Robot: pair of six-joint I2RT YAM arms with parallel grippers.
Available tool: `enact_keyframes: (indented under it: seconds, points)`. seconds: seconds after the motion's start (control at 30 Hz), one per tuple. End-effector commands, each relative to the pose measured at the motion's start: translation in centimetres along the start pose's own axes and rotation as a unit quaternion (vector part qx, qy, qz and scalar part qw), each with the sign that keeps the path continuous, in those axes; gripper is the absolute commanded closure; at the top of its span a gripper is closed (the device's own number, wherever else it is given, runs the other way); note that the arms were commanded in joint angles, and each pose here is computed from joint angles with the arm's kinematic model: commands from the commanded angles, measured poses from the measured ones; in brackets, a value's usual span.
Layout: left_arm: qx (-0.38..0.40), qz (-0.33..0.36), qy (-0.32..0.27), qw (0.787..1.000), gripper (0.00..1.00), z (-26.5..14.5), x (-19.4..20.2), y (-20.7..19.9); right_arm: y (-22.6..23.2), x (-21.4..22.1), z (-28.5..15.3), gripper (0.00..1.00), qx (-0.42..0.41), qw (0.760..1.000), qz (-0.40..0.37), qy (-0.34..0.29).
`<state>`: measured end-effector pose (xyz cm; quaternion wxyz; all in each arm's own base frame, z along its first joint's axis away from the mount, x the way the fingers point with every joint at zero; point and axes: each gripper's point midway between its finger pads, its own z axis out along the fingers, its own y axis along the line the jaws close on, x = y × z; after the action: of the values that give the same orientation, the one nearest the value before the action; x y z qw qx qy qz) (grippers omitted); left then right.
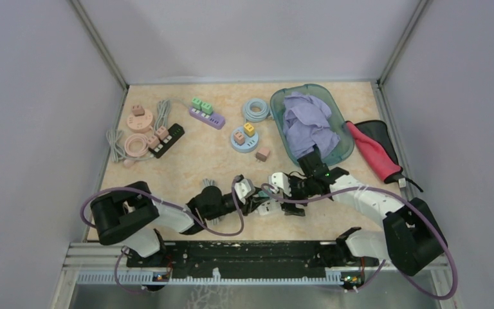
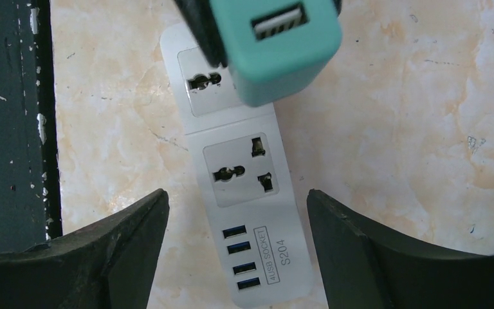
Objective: Pull the plug off the socket
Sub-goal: Remove the plug from the socket, then place the plug at the center of the board.
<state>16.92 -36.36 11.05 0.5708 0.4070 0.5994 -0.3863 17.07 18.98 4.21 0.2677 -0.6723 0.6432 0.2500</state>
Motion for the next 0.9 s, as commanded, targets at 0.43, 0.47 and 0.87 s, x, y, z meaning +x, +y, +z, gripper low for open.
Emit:
enact_keyframes:
  seconds: [0.43,0.47,0.87]
  points:
    - [-0.125,-0.220,0.038,0.967,0.99,-2.8,0.1,10.1,-2.5,-2.6,-3.4,0.19,0.070,0.997,-0.022,-0.025]
    - [-0.130,-0.230,0.040,0.964,0.99,-2.7,0.2,10.7,-2.6,-2.6,-3.5,0.19,0.071,0.997,-0.023,-0.026]
    - [-0.184,-0.395,0.088,0.896,0.90,-0.9,4.6,17.0,-2.8,-2.2,-3.8,0.19,0.080,0.996,-0.025,-0.023]
